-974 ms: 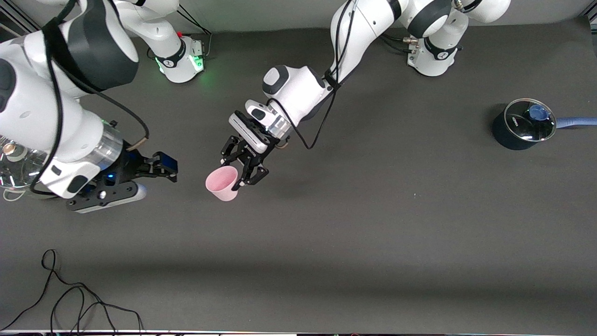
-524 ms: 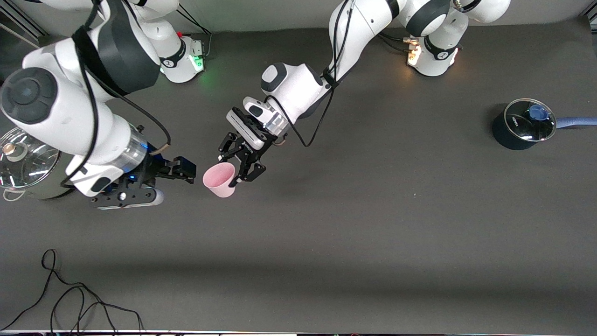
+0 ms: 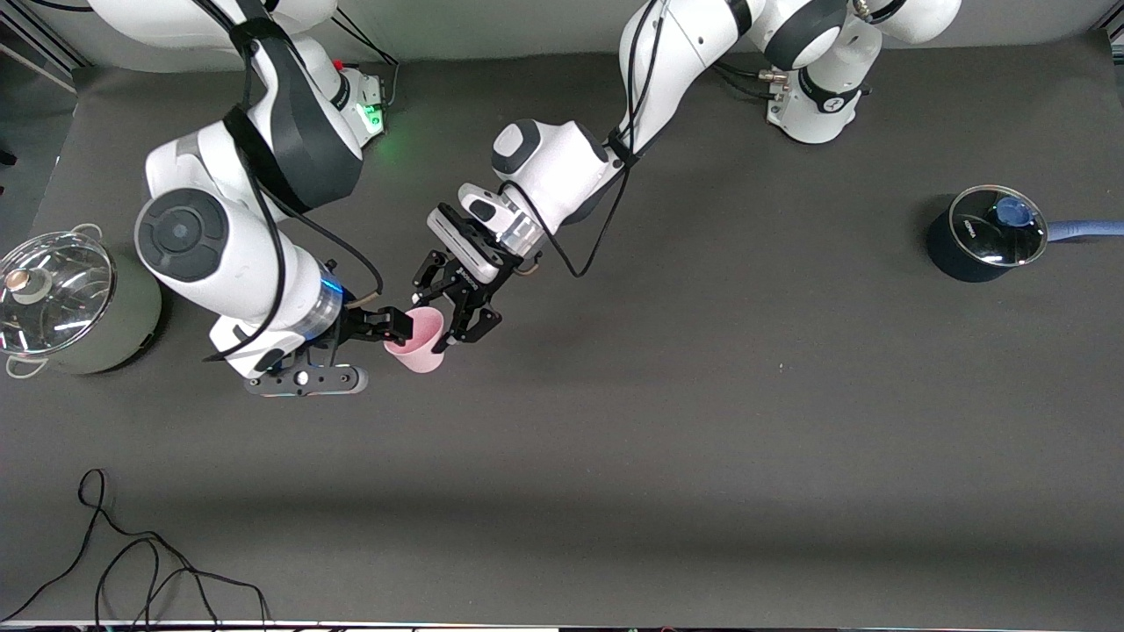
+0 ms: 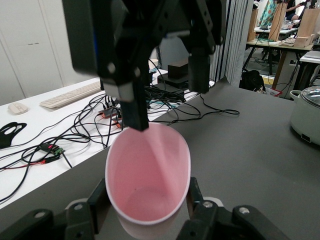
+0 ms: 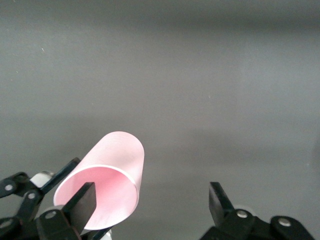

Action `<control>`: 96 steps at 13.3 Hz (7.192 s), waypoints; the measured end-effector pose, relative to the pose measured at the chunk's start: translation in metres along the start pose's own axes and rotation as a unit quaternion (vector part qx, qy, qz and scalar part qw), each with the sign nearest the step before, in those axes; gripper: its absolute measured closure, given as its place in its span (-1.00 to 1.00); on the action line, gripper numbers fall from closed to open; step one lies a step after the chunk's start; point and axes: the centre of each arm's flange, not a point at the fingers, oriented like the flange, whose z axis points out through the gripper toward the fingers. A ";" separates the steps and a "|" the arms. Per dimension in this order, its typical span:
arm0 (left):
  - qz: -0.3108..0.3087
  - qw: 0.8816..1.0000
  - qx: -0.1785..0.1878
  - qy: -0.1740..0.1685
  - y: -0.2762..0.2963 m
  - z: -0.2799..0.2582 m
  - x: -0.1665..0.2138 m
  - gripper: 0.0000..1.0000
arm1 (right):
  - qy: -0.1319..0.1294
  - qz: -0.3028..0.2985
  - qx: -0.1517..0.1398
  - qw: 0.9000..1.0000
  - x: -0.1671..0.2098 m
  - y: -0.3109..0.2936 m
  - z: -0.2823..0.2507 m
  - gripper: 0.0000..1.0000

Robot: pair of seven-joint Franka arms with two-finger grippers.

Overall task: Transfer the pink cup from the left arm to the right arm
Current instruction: 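Hold the cup with the left gripper while the right gripper grasps it, then open the left gripper and withdraw it from the pink cup, then lower the cup with the right gripper while the left gripper retracts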

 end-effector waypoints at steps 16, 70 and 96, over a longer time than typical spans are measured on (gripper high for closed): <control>0.001 1.000 -0.005 -0.002 0.006 0.000 -0.002 -0.31 | -0.013 -0.007 -0.003 1.000 -0.005 -0.008 0.035 0.60; -0.033 0.931 -0.093 -0.351 -0.609 -0.328 -0.019 -1.00 | -0.064 -0.065 0.014 0.996 0.067 0.421 0.223 0.91; -0.318 0.690 0.158 -0.631 -0.467 -0.367 0.063 -1.00 | -0.014 -0.059 0.007 0.998 0.028 0.388 -0.015 -1.00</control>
